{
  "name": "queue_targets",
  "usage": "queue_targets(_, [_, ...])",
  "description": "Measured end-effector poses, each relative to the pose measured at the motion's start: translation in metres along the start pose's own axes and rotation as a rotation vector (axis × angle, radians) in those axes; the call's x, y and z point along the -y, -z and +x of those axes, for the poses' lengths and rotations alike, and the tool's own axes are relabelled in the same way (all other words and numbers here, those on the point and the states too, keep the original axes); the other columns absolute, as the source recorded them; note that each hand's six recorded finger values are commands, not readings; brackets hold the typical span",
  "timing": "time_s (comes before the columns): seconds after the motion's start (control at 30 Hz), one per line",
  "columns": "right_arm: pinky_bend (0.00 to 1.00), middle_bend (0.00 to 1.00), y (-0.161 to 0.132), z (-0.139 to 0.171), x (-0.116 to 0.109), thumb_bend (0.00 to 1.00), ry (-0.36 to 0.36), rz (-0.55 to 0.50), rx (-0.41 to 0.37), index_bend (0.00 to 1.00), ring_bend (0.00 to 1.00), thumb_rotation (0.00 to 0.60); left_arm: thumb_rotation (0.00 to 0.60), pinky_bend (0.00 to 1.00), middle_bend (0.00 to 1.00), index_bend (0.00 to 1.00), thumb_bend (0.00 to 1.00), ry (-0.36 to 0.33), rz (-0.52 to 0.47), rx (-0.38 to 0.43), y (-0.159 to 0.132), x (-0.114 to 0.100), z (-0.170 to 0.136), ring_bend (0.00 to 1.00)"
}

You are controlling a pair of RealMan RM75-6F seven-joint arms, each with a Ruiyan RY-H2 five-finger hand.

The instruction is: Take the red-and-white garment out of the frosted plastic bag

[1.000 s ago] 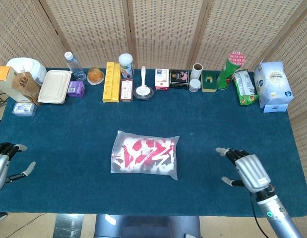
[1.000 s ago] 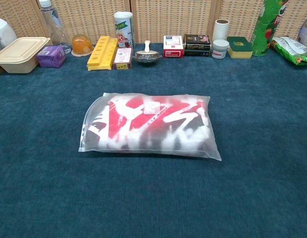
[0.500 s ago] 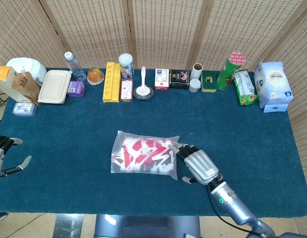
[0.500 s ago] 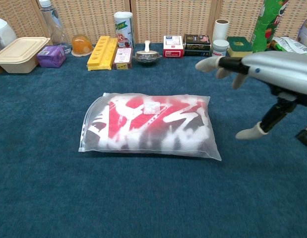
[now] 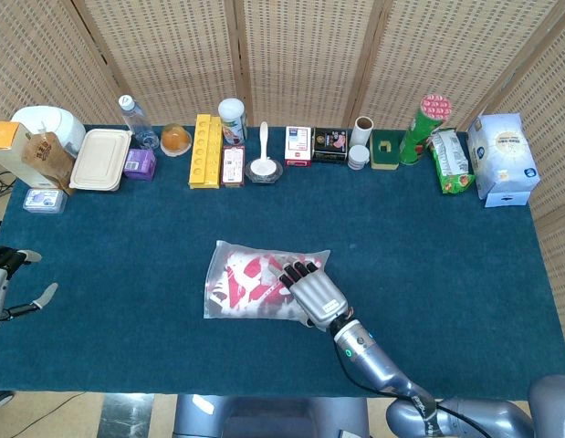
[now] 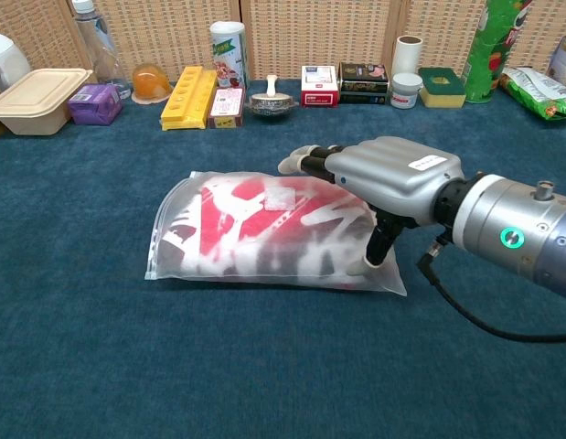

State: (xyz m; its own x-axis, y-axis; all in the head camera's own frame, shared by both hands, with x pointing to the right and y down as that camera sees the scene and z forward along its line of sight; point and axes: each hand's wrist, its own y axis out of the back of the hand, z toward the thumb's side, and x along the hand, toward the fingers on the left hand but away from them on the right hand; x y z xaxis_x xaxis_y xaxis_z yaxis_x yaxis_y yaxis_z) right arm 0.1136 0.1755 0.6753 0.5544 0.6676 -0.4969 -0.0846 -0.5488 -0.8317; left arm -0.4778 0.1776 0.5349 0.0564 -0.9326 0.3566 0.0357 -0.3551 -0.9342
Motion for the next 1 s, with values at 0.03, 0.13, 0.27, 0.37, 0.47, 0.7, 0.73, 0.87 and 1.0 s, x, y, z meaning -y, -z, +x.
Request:
queue_targets(0.03, [0.2, 0.0, 0.003, -0.003, 0.0, 0.02, 0.005, 0.014, 0.008, 0.0, 0.11, 0.6, 0.402, 0.31, 0.43, 0.38, 0.22, 0.002, -0.001, -0.001, 0.0, 0.001, 0.0, 0.31])
queue_targets(0.13, [0.19, 0.0, 0.015, -0.012, 0.0, 0.02, 0.018, 0.061, 0.033, 0.0, 0.11, 0.6, 0.405, 0.31, 0.43, 0.38, 0.22, 0.007, 0.0, -0.005, 0.001, 0.001, 0.0, 0.31])
queue_targets(0.27, [0.18, 0.0, 0.033, -0.024, -0.002, 0.02, 0.026, 0.123, 0.06, 0.0, 0.12, 0.6, 0.4, 0.31, 0.43, 0.38, 0.22, 0.008, -0.002, -0.009, 0.001, 0.002, 0.0, 0.31])
queue_targets(0.37, [0.18, 0.01, 0.045, -0.032, -0.009, 0.02, 0.018, 0.177, 0.061, 0.0, 0.12, 0.6, 0.402, 0.31, 0.43, 0.38, 0.22, 0.009, -0.003, -0.009, 0.001, 0.002, 0.0, 0.31])
queue_targets(0.47, [0.18, 0.01, 0.048, -0.033, -0.016, 0.02, 0.003, 0.203, 0.048, 0.0, 0.12, 0.6, 0.403, 0.31, 0.43, 0.38, 0.22, 0.01, -0.005, -0.009, 0.001, 0.003, 0.0, 0.31])
queue_targets(0.7, [0.14, 0.01, 0.019, -0.035, -0.028, 0.02, -0.061, 0.244, -0.048, 0.0, 0.12, 0.6, 0.398, 0.31, 0.43, 0.38, 0.22, 0.019, -0.017, -0.003, 0.0, 0.005, 0.0, 0.31])
queue_targets(0.73, [0.14, 0.01, 0.016, -0.037, -0.029, 0.03, -0.07, 0.249, -0.055, 0.0, 0.12, 0.6, 0.401, 0.31, 0.43, 0.38, 0.22, 0.019, -0.018, -0.003, 0.001, 0.005, 0.0, 0.31])
queue_targets(0.87, [0.1, 0.01, 0.006, -0.045, -0.03, 0.03, -0.121, 0.25, -0.072, 0.0, 0.12, 0.6, 0.404, 0.31, 0.43, 0.38, 0.22, 0.023, -0.021, -0.013, 0.006, 0.005, -0.004, 0.31])
queue_targets(1.0, [0.1, 0.01, -0.005, -0.059, -0.035, 0.03, -0.165, 0.278, -0.078, 0.0, 0.12, 0.6, 0.401, 0.31, 0.43, 0.38, 0.22, 0.029, -0.023, -0.026, 0.013, 0.006, -0.007, 0.31])
